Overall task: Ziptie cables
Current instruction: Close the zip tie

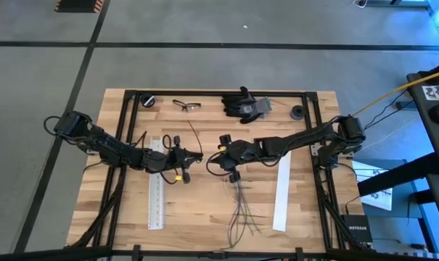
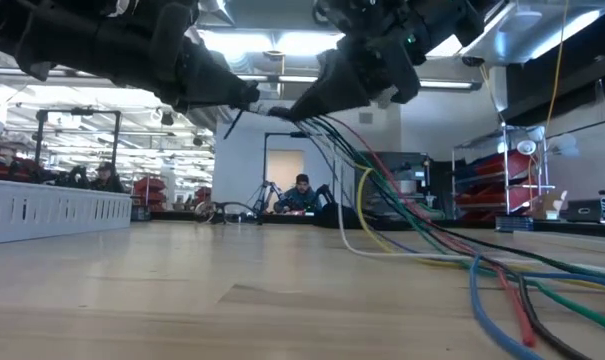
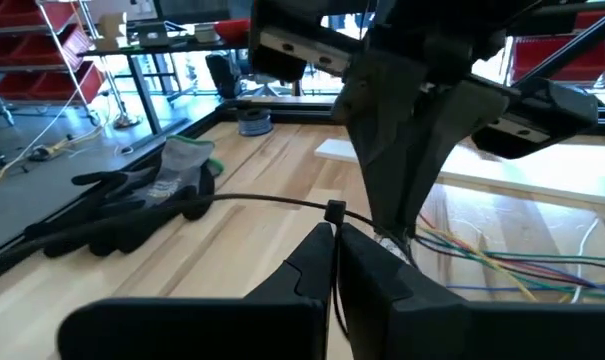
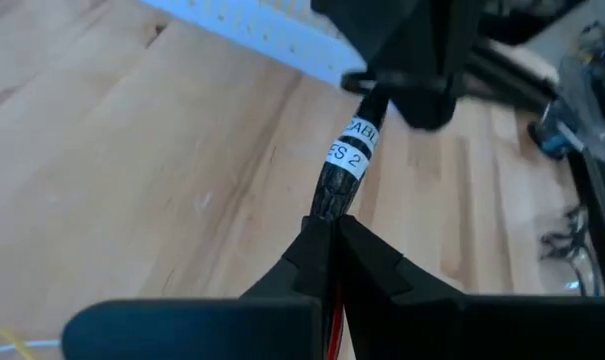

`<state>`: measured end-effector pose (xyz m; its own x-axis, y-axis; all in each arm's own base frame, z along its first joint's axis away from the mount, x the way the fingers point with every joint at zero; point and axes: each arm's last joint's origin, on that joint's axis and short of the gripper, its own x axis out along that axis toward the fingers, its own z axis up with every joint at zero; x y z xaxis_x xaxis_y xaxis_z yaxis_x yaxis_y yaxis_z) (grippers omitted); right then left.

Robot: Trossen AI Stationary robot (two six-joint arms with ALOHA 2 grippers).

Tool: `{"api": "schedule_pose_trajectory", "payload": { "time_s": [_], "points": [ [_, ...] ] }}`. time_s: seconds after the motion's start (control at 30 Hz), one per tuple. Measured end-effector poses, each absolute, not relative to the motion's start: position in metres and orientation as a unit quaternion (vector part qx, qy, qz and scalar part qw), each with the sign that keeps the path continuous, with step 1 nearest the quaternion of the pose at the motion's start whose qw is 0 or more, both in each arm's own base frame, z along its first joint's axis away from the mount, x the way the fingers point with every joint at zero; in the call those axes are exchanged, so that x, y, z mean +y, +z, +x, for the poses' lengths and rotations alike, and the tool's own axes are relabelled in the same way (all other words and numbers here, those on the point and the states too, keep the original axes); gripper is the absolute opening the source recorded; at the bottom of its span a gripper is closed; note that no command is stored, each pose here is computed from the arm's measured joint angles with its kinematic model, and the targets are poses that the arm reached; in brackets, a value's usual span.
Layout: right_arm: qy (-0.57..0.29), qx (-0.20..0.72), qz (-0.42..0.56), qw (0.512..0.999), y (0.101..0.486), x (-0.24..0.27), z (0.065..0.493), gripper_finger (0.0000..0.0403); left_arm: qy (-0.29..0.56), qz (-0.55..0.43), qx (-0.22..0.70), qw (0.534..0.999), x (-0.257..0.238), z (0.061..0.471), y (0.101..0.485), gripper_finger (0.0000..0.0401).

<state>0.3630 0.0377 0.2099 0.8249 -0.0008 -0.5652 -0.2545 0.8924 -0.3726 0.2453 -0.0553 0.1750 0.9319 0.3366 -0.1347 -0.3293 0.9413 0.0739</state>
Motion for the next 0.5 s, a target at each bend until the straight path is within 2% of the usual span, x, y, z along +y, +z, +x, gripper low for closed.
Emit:
{"api": "schedule_pose_trajectory", "payload": {
  "time_s": [0.23, 0.37, 0.5],
  "points": [
    [0.082, 0.248, -0.285, 0.922, 0.2113, 0.0386, 0.3694, 0.0000, 0.158, 0.021, 0.075, 0.984, -0.0559, 0.2454, 0.1744, 0.0000],
    [0.085, 0.271, -0.289, 0.914, 0.2090, 0.0381, 0.3662, 0.0000, 0.155, 0.025, 0.077, 0.985, -0.0572, 0.2451, 0.1743, 0.0000],
    [0.084, 0.238, -0.287, 0.924, 0.2124, 0.0387, 0.3707, 0.0000, 0.156, 0.022, 0.069, 0.985, -0.0572, 0.2453, 0.1758, 0.0000]
  ]
}}
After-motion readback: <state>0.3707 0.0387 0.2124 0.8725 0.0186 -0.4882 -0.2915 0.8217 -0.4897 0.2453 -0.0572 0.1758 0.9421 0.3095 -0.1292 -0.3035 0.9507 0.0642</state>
